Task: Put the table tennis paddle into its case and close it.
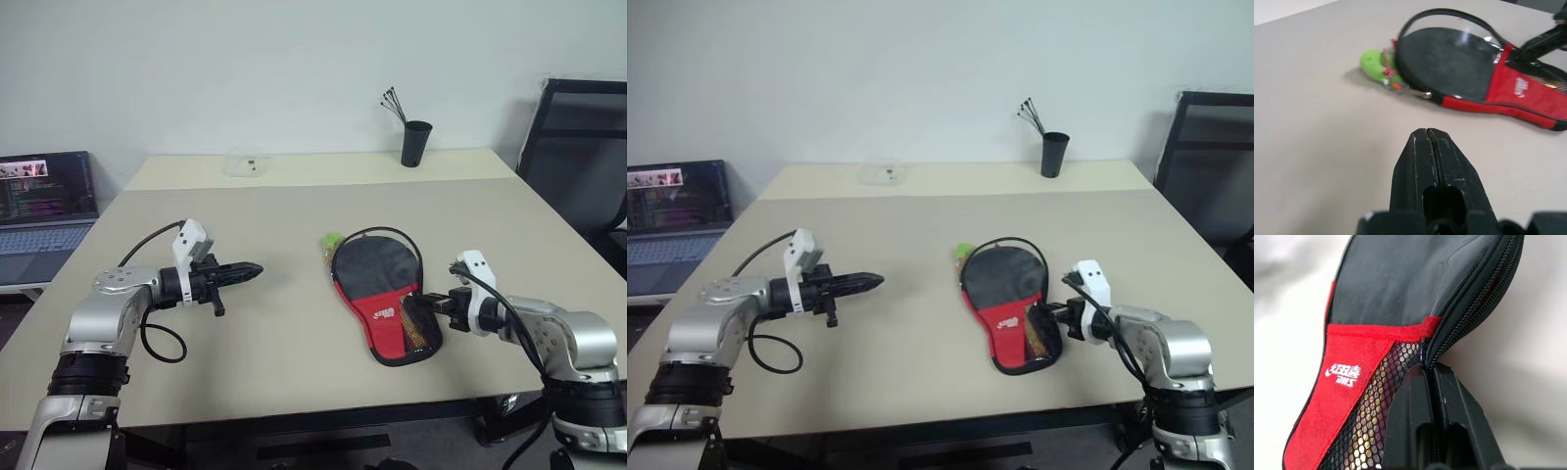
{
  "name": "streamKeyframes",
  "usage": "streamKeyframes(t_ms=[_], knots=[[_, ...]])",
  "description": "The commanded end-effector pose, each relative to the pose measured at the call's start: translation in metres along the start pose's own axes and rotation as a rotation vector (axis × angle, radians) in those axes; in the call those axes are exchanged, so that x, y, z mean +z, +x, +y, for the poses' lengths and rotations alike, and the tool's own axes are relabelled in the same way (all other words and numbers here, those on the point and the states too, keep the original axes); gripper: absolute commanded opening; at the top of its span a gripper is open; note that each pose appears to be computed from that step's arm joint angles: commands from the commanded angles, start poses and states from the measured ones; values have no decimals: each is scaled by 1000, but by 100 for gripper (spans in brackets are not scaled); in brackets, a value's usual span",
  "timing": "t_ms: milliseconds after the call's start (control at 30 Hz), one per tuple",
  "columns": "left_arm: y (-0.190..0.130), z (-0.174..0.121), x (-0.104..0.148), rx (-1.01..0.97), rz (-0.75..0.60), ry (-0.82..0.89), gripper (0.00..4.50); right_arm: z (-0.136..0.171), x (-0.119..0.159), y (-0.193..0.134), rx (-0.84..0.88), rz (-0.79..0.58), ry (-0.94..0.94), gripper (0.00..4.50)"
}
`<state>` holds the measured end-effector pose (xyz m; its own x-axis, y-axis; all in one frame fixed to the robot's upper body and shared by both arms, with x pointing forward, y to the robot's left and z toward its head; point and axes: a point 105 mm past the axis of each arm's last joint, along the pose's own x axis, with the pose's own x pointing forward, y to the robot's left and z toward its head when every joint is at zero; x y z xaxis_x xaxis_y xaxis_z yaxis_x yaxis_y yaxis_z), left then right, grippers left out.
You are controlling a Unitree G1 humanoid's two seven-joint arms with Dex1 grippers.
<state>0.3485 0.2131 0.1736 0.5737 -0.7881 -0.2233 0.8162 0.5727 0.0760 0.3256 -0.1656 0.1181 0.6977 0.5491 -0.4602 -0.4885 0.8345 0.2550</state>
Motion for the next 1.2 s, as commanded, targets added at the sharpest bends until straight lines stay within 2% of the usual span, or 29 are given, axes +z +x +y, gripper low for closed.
streamKeyframes(t_ms=[33,200,533,733,867,967,1167,1200], knots=[[1,8,18,46,-45,67,0,0,9,-12,-29,-48,-18,1],[6,14,21,85,-61,83,0,11,10,2,-12,-60,-14,1],[5,26,26,171,-92,112,0,3,3,3,-64,-30,-24,1],[6,27,27,182,-107,113,0,23,2,4,14,-23,-25,1],[5,28,28,180,-113,109,0,25,8,3,16,-49,-24,1],[3,27,28,178,-114,107,0,24,9,2,5,-51,-23,67],[2,27,28,181,-116,104,0,15,8,1,-63,-44,-40,272],[2,28,28,182,-117,103,0,13,9,-1,-74,-51,-36,272]])
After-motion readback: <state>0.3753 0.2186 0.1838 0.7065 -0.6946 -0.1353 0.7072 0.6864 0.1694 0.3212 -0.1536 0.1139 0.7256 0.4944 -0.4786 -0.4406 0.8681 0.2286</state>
